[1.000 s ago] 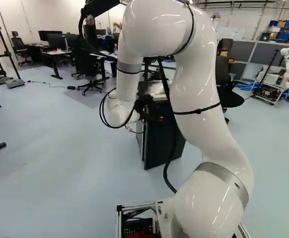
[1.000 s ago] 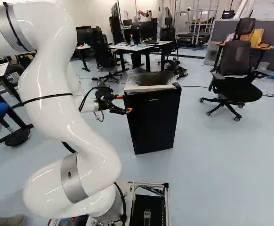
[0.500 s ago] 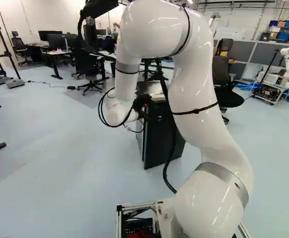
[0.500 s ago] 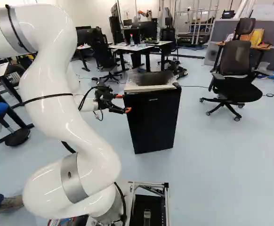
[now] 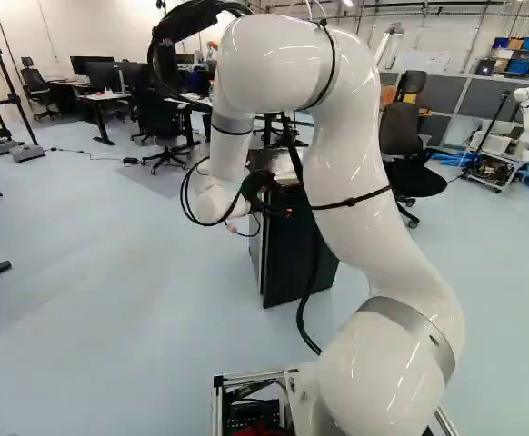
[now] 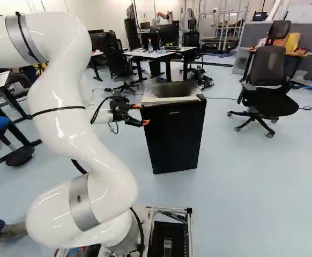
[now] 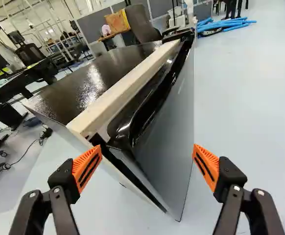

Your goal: Grab a drink from the fridge

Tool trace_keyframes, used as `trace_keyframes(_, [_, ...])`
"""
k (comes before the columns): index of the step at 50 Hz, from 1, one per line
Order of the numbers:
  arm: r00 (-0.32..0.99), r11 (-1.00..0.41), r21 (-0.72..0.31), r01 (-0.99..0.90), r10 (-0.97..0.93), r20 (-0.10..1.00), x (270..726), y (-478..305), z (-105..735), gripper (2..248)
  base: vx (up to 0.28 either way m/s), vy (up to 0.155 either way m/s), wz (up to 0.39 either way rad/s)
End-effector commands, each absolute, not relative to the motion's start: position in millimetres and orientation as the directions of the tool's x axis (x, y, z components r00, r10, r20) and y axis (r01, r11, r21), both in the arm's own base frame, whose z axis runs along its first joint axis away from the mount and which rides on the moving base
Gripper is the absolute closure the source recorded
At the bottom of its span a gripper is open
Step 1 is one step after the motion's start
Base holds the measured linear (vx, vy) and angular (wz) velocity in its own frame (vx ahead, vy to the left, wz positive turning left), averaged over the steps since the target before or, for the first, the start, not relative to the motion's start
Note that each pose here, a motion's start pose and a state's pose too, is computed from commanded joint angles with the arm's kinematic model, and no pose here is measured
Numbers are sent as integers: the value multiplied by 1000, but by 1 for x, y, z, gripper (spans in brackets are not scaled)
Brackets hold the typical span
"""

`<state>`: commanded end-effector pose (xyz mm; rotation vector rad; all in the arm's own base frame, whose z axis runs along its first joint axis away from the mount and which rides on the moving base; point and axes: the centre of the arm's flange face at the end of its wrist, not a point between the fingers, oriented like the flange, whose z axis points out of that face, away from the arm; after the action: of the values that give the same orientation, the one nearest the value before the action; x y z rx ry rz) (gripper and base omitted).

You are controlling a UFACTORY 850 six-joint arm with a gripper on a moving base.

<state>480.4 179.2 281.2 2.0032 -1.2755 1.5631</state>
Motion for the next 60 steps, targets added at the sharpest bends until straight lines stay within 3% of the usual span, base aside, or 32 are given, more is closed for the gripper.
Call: trace_keyframes(60, [-3,-491,-255,-833,-457,889,468,148,281,3,0,0,0])
